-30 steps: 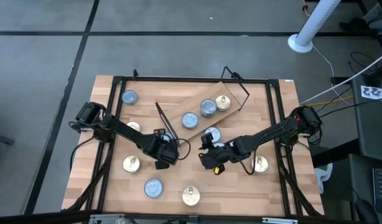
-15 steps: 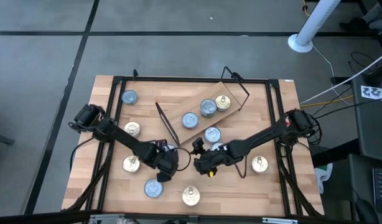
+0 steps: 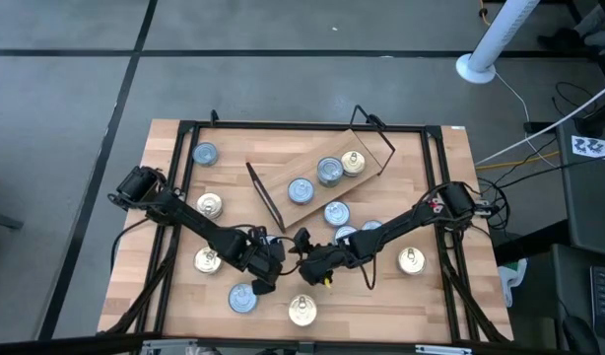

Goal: Stack canned seafood by type on shelf
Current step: Stack the red tuna can on the shelf on top of the other red tuna can

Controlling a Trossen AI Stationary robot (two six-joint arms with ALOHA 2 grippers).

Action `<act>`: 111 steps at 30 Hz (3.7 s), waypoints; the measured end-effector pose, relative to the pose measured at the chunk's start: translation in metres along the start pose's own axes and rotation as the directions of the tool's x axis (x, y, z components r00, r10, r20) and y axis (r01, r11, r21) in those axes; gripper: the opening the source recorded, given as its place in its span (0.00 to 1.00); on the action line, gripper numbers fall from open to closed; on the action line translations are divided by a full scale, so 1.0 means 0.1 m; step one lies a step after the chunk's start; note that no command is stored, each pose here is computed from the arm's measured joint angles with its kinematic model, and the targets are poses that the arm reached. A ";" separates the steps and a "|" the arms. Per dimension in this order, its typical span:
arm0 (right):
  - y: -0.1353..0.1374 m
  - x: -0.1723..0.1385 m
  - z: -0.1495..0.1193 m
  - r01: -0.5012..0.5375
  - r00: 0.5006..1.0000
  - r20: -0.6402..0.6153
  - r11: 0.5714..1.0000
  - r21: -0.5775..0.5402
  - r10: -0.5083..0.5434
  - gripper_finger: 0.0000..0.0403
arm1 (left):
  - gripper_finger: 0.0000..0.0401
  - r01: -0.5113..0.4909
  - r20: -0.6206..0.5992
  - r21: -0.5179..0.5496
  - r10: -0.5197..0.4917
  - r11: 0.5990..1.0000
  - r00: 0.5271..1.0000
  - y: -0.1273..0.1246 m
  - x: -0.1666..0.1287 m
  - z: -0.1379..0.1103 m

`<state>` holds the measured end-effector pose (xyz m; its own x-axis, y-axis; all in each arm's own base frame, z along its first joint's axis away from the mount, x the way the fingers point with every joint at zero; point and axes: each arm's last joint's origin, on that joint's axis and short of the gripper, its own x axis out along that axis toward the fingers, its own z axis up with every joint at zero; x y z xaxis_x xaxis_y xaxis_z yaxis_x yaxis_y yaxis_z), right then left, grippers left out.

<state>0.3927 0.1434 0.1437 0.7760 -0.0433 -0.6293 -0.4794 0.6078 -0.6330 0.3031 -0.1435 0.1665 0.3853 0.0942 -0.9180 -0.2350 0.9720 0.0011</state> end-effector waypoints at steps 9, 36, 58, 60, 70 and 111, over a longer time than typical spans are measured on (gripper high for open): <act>0.00 0.06 0.03 0.040 0.998 0.048 0.999 0.005 -0.040 0.58 | 0.00 0.002 0.014 -0.085 0.000 0.996 1.000 0.05 0.02 0.06; 0.08 0.15 -0.07 0.121 0.989 -0.091 0.993 0.009 -0.119 0.58 | 0.00 0.069 0.110 -0.245 -0.043 0.967 0.993 0.11 0.04 0.24; 0.18 0.11 0.00 0.129 0.987 -0.093 0.992 -0.012 -0.129 0.58 | 0.00 0.111 0.147 -0.317 -0.067 0.942 0.987 0.09 0.03 0.28; 0.17 0.11 0.00 0.131 0.987 -0.094 0.991 -0.007 -0.131 0.58 | 0.00 0.117 0.154 -0.317 -0.071 0.941 0.985 0.08 0.02 0.30; 0.18 0.11 0.00 0.132 0.987 -0.094 0.991 -0.003 -0.132 0.58 | 0.00 0.140 0.183 -0.302 -0.087 0.943 0.979 0.04 -0.05 0.38; 0.11 -0.46 0.11 0.269 0.911 -0.300 0.959 -0.094 -0.285 0.32 | 0.16 0.381 0.232 -0.124 -0.347 0.916 0.909 0.34 -0.92 0.45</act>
<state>0.3562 0.1613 0.1708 0.7201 -0.4502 -0.5280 -0.2893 0.4969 -0.8182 0.2999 -0.1094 0.2688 0.6386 -0.2014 -0.7427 -0.1795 0.8995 -0.3983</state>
